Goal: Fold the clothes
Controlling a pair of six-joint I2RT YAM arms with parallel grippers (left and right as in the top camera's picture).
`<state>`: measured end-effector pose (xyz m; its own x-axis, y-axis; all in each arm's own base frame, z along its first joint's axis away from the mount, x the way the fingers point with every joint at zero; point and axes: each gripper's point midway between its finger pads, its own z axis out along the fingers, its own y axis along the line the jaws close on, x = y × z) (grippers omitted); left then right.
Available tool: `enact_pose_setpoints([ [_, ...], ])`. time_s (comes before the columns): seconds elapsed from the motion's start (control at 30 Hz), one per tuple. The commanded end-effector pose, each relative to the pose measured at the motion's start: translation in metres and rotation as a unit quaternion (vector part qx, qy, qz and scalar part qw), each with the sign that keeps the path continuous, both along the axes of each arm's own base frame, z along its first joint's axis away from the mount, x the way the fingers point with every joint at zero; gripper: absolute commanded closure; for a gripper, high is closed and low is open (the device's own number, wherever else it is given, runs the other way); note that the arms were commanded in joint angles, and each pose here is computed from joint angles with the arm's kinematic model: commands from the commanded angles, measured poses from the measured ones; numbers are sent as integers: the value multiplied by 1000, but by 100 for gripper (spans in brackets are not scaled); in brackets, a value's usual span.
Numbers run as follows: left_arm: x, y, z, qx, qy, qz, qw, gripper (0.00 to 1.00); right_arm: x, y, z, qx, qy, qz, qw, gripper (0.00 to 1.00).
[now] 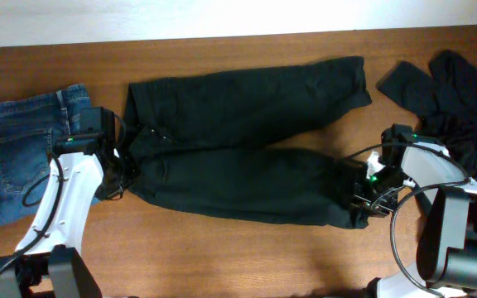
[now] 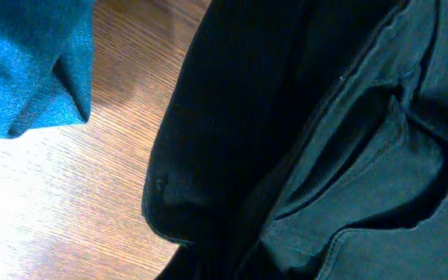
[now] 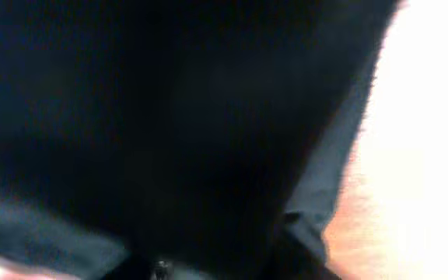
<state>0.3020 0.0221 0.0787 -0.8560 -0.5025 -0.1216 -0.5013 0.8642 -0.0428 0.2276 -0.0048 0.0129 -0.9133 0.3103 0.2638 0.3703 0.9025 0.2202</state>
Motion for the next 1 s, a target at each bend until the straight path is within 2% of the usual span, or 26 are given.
enact_pose_setpoints([
  [0.0,4,7,10,18,-14,-4,1000,98,5,9,7,36,-18,1,999,48],
  [0.1,3,7,10,18,-12,-4,1000,98,9,3,7,31,-18,-37,999,41],
  [0.4,3,7,9,18,-11,-4,1000,98,5,-27,7,25,-4,-130,991,41],
  [0.67,0,7,9,18,-5,-4,1000,98,-9,-19,6,50,19,-139,989,29],
  [0.87,-1,7,9,18,-3,-8,1000,98,-34,-1,-10,70,48,-143,986,31],
  [0.9,-2,7,9,18,-2,-7,1000,98,-39,1,-14,71,54,-149,985,33],
  [0.97,-3,7,9,18,0,-8,1000,98,-44,5,-21,76,54,-155,984,46],
])
